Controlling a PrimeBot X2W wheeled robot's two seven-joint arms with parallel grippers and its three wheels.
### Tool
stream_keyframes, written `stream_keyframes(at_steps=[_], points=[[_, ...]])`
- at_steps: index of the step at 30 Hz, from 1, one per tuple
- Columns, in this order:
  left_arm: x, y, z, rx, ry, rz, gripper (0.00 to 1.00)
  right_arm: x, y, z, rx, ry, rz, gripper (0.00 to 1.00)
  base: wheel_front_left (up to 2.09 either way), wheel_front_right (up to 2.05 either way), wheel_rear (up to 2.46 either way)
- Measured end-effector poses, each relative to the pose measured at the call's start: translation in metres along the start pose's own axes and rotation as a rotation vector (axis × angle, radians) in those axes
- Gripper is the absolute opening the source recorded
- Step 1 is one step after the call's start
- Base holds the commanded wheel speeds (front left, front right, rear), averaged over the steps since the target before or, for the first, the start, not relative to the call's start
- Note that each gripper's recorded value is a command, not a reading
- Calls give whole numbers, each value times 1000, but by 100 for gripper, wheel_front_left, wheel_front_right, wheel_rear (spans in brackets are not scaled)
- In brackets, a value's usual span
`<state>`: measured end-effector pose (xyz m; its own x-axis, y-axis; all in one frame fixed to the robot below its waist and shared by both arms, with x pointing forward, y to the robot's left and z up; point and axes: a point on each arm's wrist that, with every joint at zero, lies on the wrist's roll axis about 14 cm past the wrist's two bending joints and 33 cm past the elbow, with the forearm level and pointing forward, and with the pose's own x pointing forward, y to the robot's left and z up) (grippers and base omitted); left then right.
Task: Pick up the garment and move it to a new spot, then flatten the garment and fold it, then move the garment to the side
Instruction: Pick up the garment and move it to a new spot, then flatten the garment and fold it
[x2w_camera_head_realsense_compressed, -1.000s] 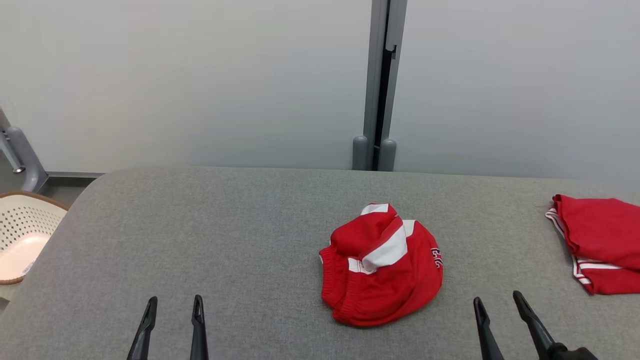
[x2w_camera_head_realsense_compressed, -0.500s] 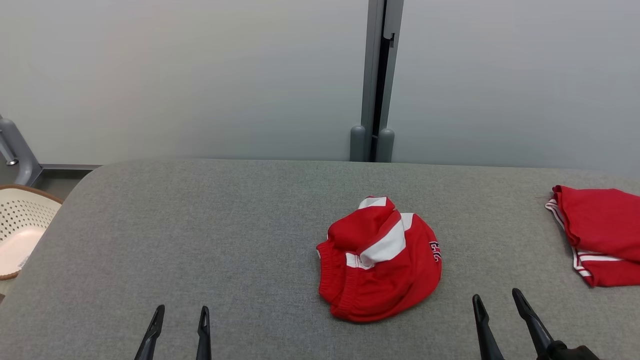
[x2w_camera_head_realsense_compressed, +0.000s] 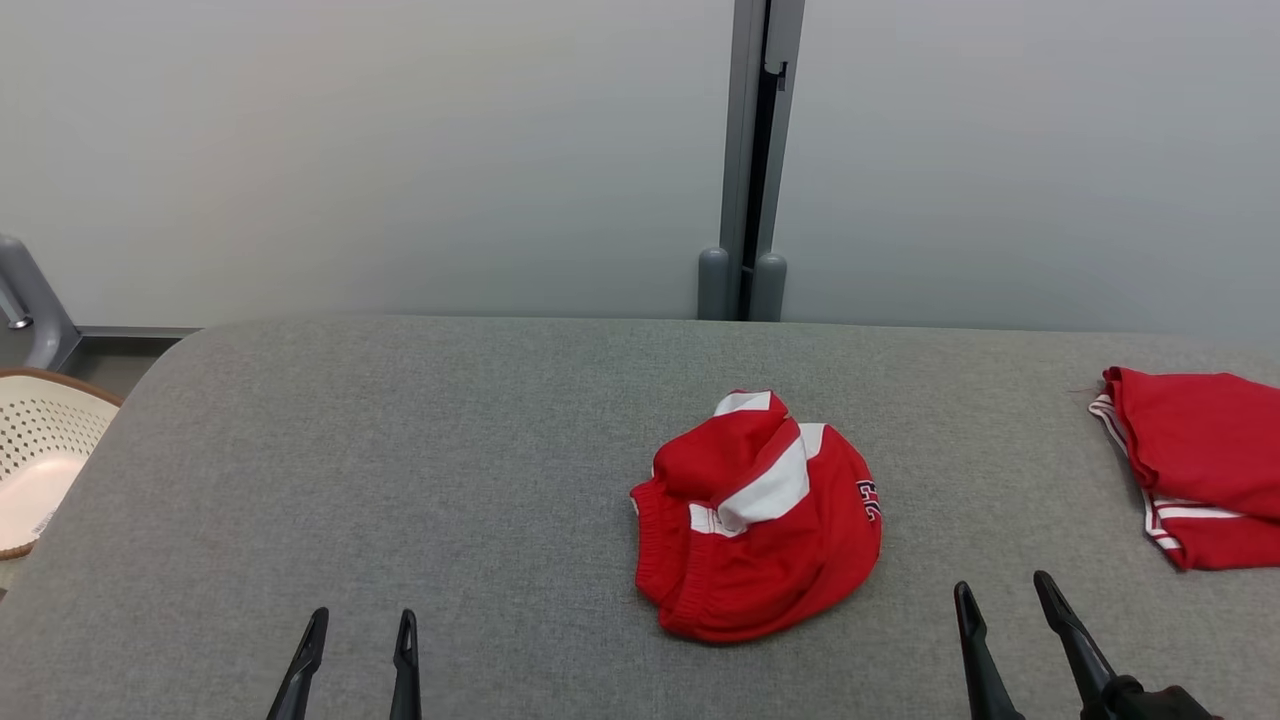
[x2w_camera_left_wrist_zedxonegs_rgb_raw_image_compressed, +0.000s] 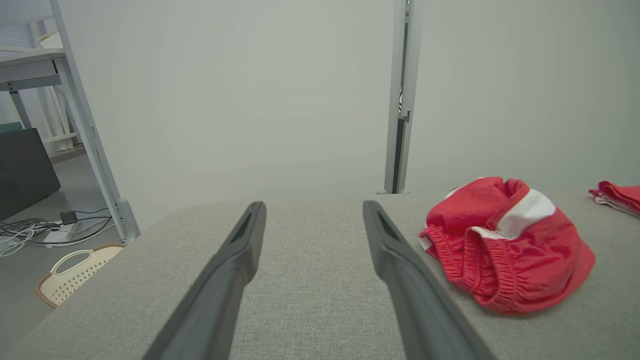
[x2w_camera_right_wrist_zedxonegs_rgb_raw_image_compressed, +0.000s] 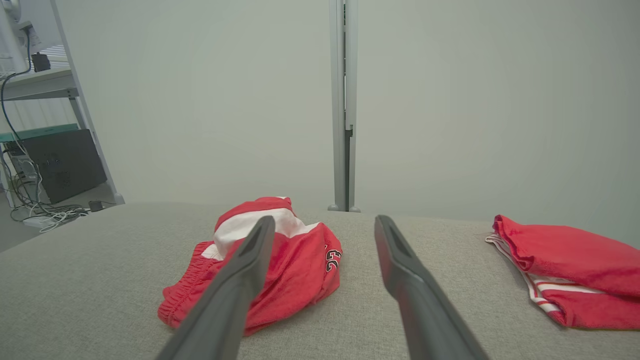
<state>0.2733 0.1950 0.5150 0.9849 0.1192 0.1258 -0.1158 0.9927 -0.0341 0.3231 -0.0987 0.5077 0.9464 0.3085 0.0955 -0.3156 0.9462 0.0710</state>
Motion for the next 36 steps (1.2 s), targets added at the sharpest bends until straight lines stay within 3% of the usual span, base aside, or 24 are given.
stream_keyframes(at_steps=[6, 17, 20, 25, 29, 32, 36], points=[[5, -11, -14, -14, 45, -55, 100, 2, -5, -1, -1, 2, -14, 100, 0, 0, 0], [54, -90, -51, -32, 160, -374, 100, 14, -26, -7, -9, 23, -65, 100, 0, 0, 0], [69, -109, -61, -96, 223, -425, 100, 15, -29, -12, -11, 38, -75, 100, 0, 0, 0], [87, -149, -70, -311, 379, -492, 100, 22, -37, -16, -19, 49, -90, 100, 0, 0, 0], [91, -183, -75, -419, 505, -576, 100, 24, -45, -21, -21, 63, -112, 100, 0, 0, 0], [92, -194, -81, -454, 577, -611, 100, 25, -50, -23, -25, 69, -125, 100, 0, 0, 0], [99, -187, -94, -424, 629, -607, 100, 25, -55, -23, -29, 70, -139, 100, 0, 0, 0]])
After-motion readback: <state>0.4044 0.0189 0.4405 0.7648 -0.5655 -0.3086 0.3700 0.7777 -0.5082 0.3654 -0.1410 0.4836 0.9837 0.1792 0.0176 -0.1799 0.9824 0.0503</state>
